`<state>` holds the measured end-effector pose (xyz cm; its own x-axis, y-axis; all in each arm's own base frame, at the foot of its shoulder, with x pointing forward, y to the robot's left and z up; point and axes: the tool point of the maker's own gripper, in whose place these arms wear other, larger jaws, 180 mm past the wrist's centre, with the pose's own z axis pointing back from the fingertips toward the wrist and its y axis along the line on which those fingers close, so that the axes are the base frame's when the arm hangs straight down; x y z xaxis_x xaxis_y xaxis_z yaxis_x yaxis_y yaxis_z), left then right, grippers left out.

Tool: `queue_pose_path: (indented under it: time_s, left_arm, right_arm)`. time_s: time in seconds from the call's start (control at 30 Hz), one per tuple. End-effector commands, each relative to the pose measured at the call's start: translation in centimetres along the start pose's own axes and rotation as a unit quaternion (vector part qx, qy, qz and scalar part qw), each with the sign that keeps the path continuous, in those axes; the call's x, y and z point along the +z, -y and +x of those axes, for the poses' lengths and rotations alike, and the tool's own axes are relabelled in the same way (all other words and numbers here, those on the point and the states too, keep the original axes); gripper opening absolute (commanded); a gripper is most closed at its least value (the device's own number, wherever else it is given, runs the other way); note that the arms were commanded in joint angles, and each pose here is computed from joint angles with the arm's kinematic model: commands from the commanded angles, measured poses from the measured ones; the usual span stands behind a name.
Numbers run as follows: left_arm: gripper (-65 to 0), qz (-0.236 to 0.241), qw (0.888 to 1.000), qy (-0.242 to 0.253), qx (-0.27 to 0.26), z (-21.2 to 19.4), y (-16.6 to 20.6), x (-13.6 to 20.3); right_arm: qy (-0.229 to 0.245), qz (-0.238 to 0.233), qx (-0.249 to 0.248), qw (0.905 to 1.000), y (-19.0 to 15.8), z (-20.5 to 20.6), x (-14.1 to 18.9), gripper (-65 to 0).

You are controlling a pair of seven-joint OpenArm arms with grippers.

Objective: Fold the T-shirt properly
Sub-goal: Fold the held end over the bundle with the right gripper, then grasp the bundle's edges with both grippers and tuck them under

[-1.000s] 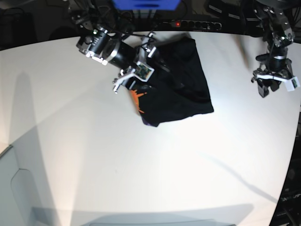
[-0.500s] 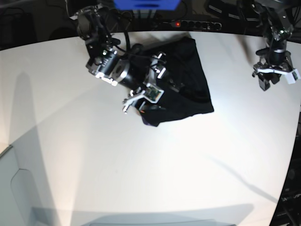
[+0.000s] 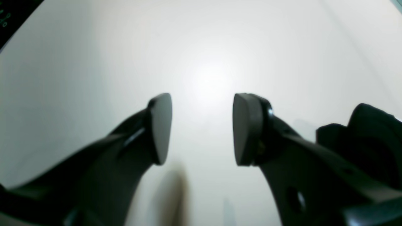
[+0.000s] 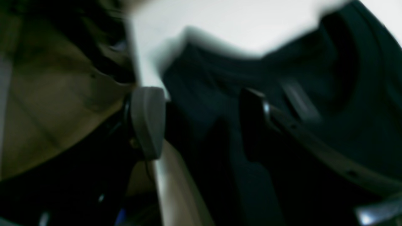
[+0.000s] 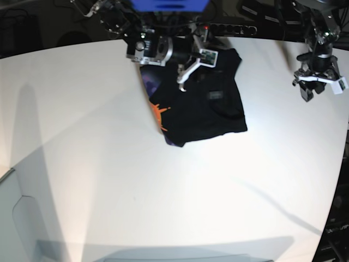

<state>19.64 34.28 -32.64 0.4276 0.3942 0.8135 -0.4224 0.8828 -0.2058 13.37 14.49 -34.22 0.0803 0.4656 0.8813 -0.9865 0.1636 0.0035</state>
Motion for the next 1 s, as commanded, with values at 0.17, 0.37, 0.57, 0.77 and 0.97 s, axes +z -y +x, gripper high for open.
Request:
queue_pose_path:
  time_s: [0.17,0.37,0.57,0.77,0.97]
  left_arm:
    - [-34.7,-0.005,1.000,0.023,-0.011,1.5,0.2,0.2]
    - [-34.7,-0.008,1.000,0.021,-0.011,1.4,0.4,0.2]
    - [-34.6,-0.064,0.997,0.040,0.031,2.0,4.2,1.0]
    - [-28.5,-0.151,0.984,0.025,0.093,0.8,10.3,0.8]
    - [-20.4,-0.214,0.972,0.009,0.099,0.1,15.4,-0.5]
  right_arm:
    - [0.046,-0.013,0.021,0.9987,1.2,3.0,1.0,-27.3]
    - [0.039,-0.098,0.003,0.9944,6.7,2.0,3.7,-27.3]
    - [0.023,-0.159,-0.021,0.9869,10.2,0.1,6.2,-27.3]
    - [0.006,-0.197,-0.043,0.9795,12.0,-1.7,8.1,-27.3]
    - [-0.008,-0.214,-0.069,0.9744,12.0,-3.5,9.2,-27.3]
